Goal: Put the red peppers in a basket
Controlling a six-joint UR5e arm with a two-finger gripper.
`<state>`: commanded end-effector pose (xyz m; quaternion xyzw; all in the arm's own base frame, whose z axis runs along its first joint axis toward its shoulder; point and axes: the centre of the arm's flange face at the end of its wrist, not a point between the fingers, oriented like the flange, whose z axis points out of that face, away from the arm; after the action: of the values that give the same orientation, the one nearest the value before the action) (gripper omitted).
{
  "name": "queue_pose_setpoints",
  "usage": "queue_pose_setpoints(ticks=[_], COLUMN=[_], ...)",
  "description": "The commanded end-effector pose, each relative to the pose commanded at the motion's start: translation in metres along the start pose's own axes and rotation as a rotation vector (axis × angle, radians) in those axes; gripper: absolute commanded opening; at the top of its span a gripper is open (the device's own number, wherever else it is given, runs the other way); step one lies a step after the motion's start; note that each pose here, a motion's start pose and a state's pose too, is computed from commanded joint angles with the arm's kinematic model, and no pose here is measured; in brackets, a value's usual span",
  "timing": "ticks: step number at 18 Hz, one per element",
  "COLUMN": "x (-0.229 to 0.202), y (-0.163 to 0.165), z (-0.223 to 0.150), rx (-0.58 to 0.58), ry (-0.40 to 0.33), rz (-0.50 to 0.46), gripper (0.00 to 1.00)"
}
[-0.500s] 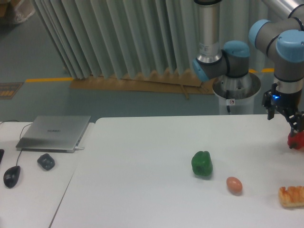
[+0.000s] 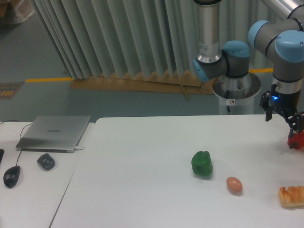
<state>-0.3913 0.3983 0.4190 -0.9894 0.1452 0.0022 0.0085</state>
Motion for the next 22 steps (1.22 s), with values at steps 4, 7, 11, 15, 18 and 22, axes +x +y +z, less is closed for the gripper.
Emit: queue_pose_setpoints(ticks=[4, 7, 11, 15, 18, 22], x=[0.0, 0.001, 0.001, 0.002, 0.001, -0.001], y=[0.001, -0.001, -0.001, -0.002, -0.001, -0.002], z=[0.001, 0.002, 0.004, 0.005, 0.009, 0.02], rx=[0.001, 0.003, 0.003, 0.004, -0.003, -0.01], ry=[0.003, 0.001, 0.006, 0.008, 0.012, 0.031], rz=[0.0, 0.003, 0.003, 0.006, 0.007, 0.009], gripper=[1.0, 1.0, 1.0, 1.0, 1.0, 1.0])
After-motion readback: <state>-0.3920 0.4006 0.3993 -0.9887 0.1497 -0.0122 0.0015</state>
